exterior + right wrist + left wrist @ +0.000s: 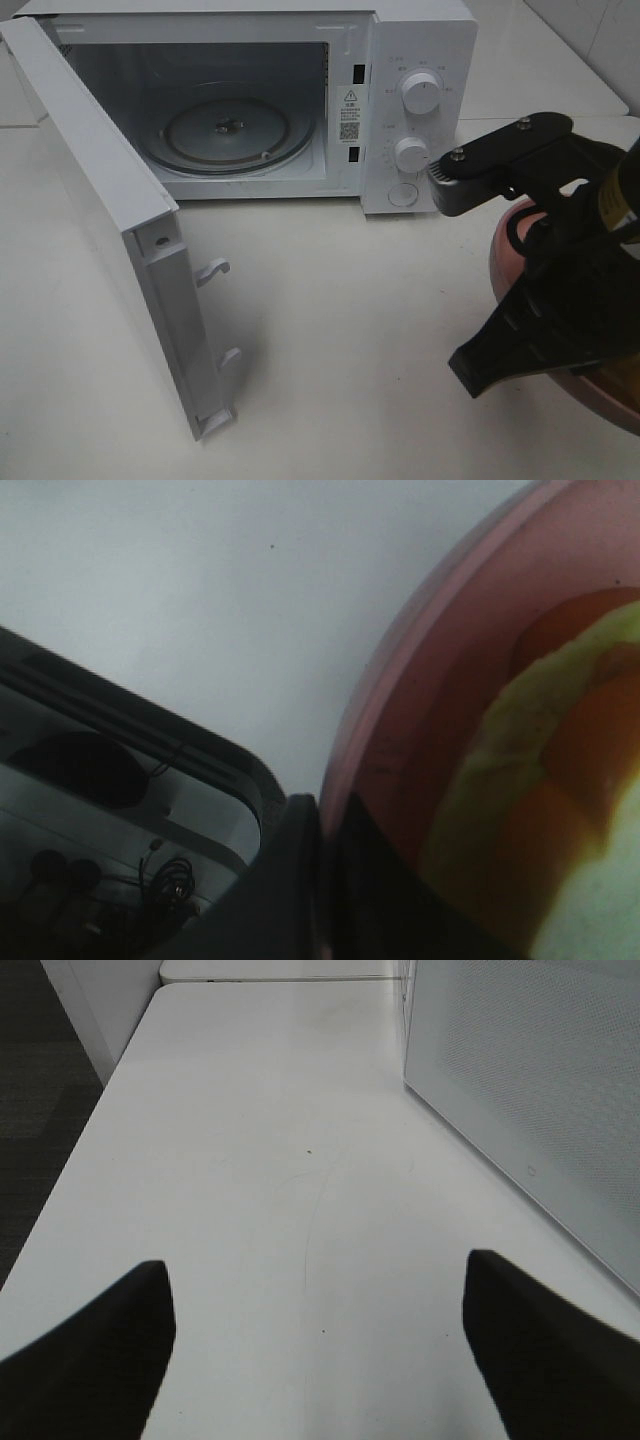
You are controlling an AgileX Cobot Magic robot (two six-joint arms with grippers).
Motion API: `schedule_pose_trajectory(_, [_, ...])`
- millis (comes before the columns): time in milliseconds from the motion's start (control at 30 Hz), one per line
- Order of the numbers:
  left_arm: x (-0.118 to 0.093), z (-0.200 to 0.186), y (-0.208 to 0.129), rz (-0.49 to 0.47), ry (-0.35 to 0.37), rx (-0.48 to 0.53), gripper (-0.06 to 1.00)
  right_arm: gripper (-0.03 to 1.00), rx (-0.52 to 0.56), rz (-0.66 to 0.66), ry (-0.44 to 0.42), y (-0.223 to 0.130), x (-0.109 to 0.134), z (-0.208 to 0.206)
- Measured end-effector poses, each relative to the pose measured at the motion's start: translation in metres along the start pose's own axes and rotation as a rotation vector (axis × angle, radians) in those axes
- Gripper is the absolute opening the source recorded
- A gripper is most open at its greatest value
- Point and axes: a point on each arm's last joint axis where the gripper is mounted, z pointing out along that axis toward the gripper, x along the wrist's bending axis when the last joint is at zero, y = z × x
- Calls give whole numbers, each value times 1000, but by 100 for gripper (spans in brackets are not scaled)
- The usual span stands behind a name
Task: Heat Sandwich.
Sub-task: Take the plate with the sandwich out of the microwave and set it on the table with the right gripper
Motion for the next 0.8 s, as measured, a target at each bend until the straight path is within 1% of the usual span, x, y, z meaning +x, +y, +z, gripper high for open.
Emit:
schedule_pose_trajectory(100, [0,0,0,0,0,0,73,3,20,21,-48,-2,-4,0])
schedule_pose_trajectory(233, [0,0,0,0,0,0,73,3,37,17,-73,-3,-7,0])
schedule_pose_trajectory(267, [0,0,0,0,0,0,73,3,41,11,-93,-4,-8,0])
schedule_pose_trajectory(433, [0,0,0,0,0,0,73,3,38,10,-131,-2,-15,0])
schedule_pose_trajectory(500, [0,0,0,0,0,0,73,3,41,31,-142,-1,-21,1])
schedule_pose_trajectory(567, [0,0,0,0,0,0,73,3,52,64,-161,2,-35,3])
schedule_pose_trajectory(633, [0,0,0,0,0,0,73,3,51,72,-167,3,-39,4])
schedule_pose_trajectory(667, [0,0,0,0,0,0,73,3,52,80,-178,4,-44,5])
schedule_pose_trajectory(700, [0,0,0,0,0,0,73,3,51,107,-193,6,-54,6])
schedule_pose_trajectory(733, [0,0,0,0,0,0,73,3,51,107,-193,6,-54,6])
schedule_pose_trajectory(800, [0,0,0,0,0,0,73,3,47,128,-205,8,-64,7])
